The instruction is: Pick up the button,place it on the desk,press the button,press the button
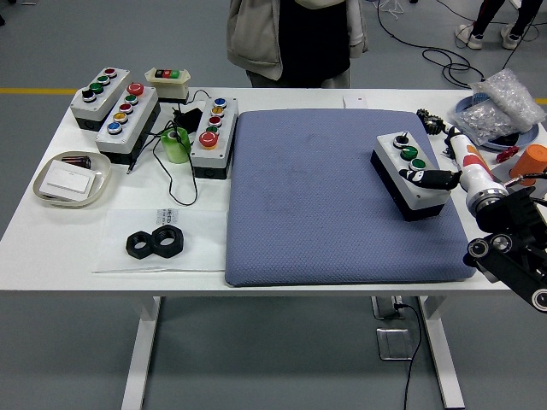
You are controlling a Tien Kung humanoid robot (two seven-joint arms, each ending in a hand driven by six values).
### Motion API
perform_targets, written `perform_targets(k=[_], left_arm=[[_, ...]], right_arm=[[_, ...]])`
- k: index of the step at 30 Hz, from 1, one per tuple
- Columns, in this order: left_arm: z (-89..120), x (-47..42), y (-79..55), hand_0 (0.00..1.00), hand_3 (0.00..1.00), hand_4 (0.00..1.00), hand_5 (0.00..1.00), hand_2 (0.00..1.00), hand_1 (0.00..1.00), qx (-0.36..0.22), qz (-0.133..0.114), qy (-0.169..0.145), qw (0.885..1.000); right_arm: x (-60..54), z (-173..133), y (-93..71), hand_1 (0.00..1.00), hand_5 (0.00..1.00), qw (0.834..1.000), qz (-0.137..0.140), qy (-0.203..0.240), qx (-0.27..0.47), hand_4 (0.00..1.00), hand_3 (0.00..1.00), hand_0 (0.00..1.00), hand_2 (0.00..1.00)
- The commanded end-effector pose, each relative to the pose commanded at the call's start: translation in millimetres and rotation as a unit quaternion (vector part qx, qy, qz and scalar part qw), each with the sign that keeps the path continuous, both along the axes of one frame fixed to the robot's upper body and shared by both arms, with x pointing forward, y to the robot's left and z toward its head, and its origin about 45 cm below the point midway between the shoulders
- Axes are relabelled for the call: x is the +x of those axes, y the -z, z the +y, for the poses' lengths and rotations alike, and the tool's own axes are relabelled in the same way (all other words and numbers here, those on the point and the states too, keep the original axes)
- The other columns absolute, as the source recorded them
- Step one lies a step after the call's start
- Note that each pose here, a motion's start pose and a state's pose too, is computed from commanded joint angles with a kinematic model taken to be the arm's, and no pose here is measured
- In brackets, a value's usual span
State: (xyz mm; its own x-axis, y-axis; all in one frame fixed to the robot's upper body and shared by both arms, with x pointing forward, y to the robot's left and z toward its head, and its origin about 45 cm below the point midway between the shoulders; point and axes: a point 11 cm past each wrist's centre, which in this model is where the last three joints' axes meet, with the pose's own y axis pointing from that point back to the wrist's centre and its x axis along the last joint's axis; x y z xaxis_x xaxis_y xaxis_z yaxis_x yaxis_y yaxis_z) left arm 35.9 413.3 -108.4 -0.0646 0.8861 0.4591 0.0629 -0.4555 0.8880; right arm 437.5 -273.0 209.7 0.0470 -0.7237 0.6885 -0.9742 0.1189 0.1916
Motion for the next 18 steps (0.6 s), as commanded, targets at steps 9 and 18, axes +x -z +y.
perform_targets(k=[9,18], left_arm=[[0,0.6,0.0,0.748,0.778,0.547,0.998,0.86,0.786,0.0,0.0,0.0,1.0],[0,0.9,-0.2,0.748,0.778,0.548,0.998,0.859,0.786,0.0,0.0,0.0,1.0]], right_arm=[[5.2,12,5.3,0.917,0.209,1.0,0.027,-0.003,0.013,0.976,0.985,0.998,0.969],[14.8,17,9.1,0.879,0.215,0.999,0.052,0.008,-0.015,0.983,0.975,0.996,0.945]])
